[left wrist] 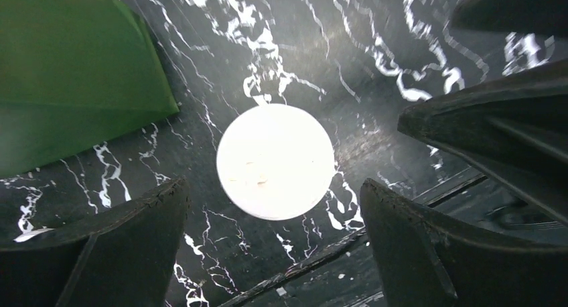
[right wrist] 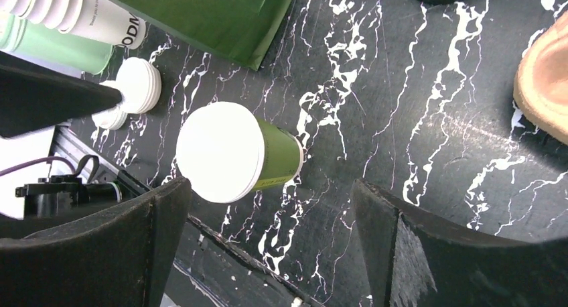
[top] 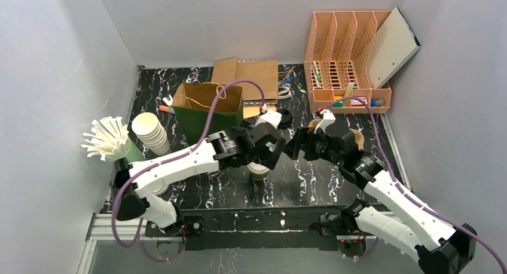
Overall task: Pack the takeout coffee
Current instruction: Close the cup lid on the coffee cup.
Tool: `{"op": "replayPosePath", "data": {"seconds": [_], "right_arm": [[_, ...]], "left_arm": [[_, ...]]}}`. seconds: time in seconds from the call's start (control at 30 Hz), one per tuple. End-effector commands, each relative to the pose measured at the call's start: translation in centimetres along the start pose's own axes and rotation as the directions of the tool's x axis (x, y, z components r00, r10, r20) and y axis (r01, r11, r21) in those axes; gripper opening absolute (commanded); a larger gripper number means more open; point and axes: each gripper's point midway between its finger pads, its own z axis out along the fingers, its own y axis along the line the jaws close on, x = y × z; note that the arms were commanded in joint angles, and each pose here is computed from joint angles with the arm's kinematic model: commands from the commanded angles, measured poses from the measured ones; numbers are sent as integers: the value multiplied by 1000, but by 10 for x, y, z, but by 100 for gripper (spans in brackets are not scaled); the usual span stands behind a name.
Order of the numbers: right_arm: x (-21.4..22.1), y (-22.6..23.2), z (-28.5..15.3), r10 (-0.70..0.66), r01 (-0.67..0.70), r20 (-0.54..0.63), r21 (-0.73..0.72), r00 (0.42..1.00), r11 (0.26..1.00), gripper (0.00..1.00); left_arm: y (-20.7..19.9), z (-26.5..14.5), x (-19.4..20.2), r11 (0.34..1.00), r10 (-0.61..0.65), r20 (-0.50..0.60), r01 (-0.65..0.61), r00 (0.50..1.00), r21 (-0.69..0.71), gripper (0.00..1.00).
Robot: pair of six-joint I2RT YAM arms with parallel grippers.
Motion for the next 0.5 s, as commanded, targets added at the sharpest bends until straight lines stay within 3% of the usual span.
{"op": "replayPosePath", "data": {"seconds": [0.0, 0.27, 0.47], "right_arm": [[-21, 15, -9, -86, 89, 54, -41, 995, 995, 98], [-14, 47, 10, -289, 268, -68, -219, 955, 938, 98], [-21, 72, 22, -413, 372, -78, -308, 908, 876, 98]], "left_arm": [[44, -59, -47, 993, -118, 157, 120, 981, -8, 93], [136, -115, -90, 940, -276, 295, 321, 915, -116, 85], [204, -122, -115, 875, -358, 326, 436, 875, -209, 92]]}}
